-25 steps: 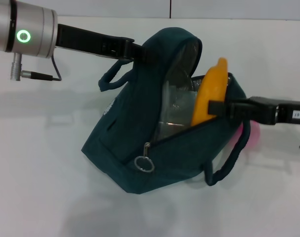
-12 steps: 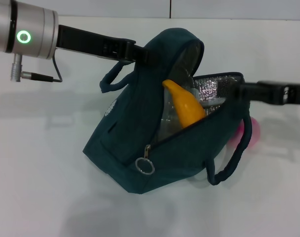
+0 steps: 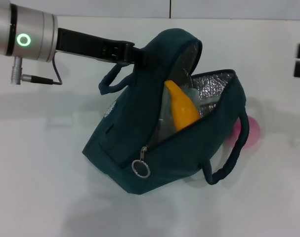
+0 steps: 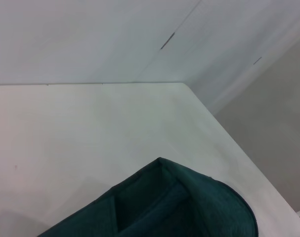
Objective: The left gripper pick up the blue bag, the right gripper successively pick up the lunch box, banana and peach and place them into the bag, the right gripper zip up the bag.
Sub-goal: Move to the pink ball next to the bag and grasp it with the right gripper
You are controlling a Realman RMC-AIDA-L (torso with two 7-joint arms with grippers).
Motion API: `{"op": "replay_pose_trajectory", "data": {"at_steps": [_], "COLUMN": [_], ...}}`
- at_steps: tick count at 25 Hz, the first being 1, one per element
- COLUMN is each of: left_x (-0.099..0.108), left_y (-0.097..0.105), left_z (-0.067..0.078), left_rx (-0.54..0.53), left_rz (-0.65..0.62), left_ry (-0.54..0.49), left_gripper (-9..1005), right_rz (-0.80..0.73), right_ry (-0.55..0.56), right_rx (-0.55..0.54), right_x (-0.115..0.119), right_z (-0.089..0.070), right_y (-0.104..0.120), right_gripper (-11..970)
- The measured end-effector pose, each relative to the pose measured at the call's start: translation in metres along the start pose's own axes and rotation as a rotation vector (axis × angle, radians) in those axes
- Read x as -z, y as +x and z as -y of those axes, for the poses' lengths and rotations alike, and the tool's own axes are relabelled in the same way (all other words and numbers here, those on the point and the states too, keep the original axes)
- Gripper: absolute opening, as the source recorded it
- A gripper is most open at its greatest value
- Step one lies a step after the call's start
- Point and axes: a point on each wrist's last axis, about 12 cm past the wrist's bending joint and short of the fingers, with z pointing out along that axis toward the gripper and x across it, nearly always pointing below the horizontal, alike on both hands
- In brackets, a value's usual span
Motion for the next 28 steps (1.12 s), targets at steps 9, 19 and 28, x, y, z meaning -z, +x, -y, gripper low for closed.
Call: {"op": "replay_pose_trajectory", "data": {"at_steps": [9, 19, 28], "left_x": [-0.001, -0.002, -0.001], "left_y": [0.0, -0.003, -0.004], "left_z": [-0.001, 0.0, -0.001], "left_rx": [0.003, 0.004, 0.003], "left_rz": [0.002, 0.004, 0.011], "left_ry": [-0.001, 0.0, -0.007], "left_gripper": [56, 56, 56], "right_rz": [-0.428, -0.618, -0.669], "right_ry": [0.296, 0.234, 0.234], "right_rx": [0.03, -0.086, -0.08], "right_x": [-0.017, -0.087, -0.114], "right_z": [-0.006, 0.029, 0.04], "right_y": [0.005, 0.022, 0.027], "right_gripper": [658, 659, 658]}}
